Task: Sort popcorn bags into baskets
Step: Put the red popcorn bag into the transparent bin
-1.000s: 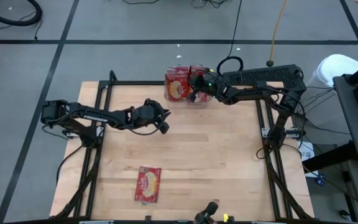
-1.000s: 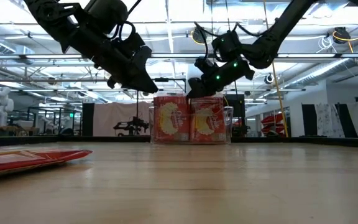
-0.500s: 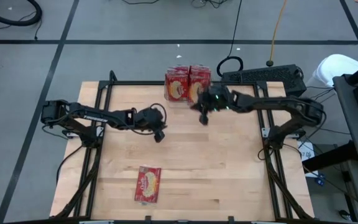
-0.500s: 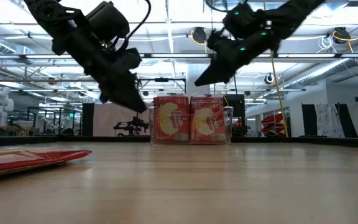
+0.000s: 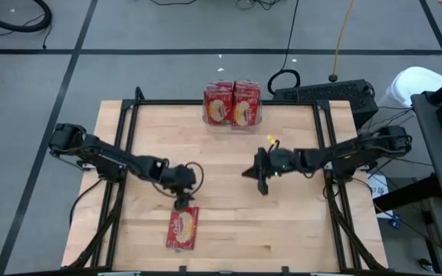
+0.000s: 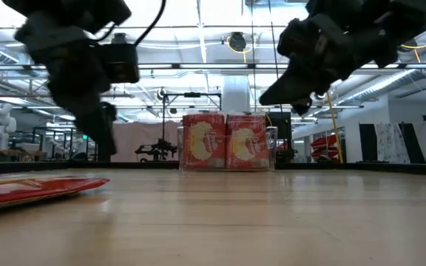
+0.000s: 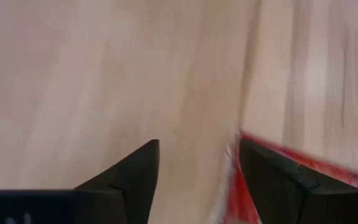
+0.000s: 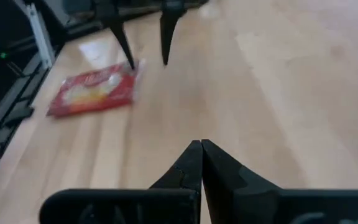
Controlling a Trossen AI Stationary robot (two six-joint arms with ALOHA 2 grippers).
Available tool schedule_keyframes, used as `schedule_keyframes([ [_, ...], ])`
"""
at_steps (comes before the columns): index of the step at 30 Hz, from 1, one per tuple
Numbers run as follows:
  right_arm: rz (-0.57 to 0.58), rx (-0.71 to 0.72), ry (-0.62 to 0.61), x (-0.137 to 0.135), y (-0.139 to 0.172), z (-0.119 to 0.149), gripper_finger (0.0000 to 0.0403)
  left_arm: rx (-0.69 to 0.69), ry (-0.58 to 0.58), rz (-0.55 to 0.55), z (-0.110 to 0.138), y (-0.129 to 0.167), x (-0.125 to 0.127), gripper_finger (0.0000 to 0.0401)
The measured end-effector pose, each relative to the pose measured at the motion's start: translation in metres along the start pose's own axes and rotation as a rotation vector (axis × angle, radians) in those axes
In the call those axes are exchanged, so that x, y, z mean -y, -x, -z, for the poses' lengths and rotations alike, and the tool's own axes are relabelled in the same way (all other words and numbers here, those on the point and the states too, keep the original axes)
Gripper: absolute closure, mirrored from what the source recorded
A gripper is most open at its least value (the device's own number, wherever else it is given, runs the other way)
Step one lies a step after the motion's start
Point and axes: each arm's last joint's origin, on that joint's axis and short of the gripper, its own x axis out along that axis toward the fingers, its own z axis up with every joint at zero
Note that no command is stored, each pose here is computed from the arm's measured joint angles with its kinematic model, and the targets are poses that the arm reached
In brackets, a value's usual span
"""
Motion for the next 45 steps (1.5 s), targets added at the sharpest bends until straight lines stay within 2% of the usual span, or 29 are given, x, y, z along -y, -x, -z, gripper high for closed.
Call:
schedule_keyframes([
  [7, -0.039, 0.008, 0.007, -0.037, 0.001, 0.012, 0.0403, -0.094, -0.034, 0.031, 0.028, -0.001, 0.034, 0.0151],
  [11, -0.049, 0.011, 0.012, -0.052, 0.002, 0.017, 0.0403, -0.081, -0.035, -0.027, 0.041, 0.0, 0.047, 0.0151],
  [17, -0.069, 0.007, 0.021, -0.067, 0.006, 0.025, 0.0403, -0.092, 0.012, -0.086, 0.058, -0.008, 0.056, 0.015],
  [23, -0.083, 0.009, 0.037, -0.078, 0.009, 0.029, 0.0403, -0.122, 0.015, -0.104, 0.072, -0.029, 0.059, 0.0155],
  [25, -0.075, 0.011, 0.044, -0.079, 0.009, 0.03, 0.0403, -0.114, -0.011, -0.081, 0.072, -0.036, 0.062, 0.0174],
  [27, -0.072, 0.018, 0.045, -0.079, 0.009, 0.03, 0.0403, -0.099, -0.06, -0.048, 0.071, -0.039, 0.064, 0.0211],
  [32, -0.061, 0.063, 0.031, -0.08, 0.009, 0.026, 0.0403, -0.008, -0.197, 0.048, 0.059, -0.041, 0.069, 0.035],
  [34, -0.047, 0.085, 0.027, -0.08, 0.009, 0.024, 0.0403, 0.023, -0.234, 0.047, 0.053, -0.041, 0.069, 0.0387],
  [42, 0.005, 0.141, -0.002, -0.079, 0.005, 0.023, 0.0403, 0.185, -0.377, -0.107, 0.019, -0.037, 0.067, 0.0396],
  [45, 0.015, 0.139, -0.064, -0.077, -0.004, 0.028, 0.0401, 0.242, -0.444, -0.145, 0.0, -0.033, 0.069, 0.0397],
])
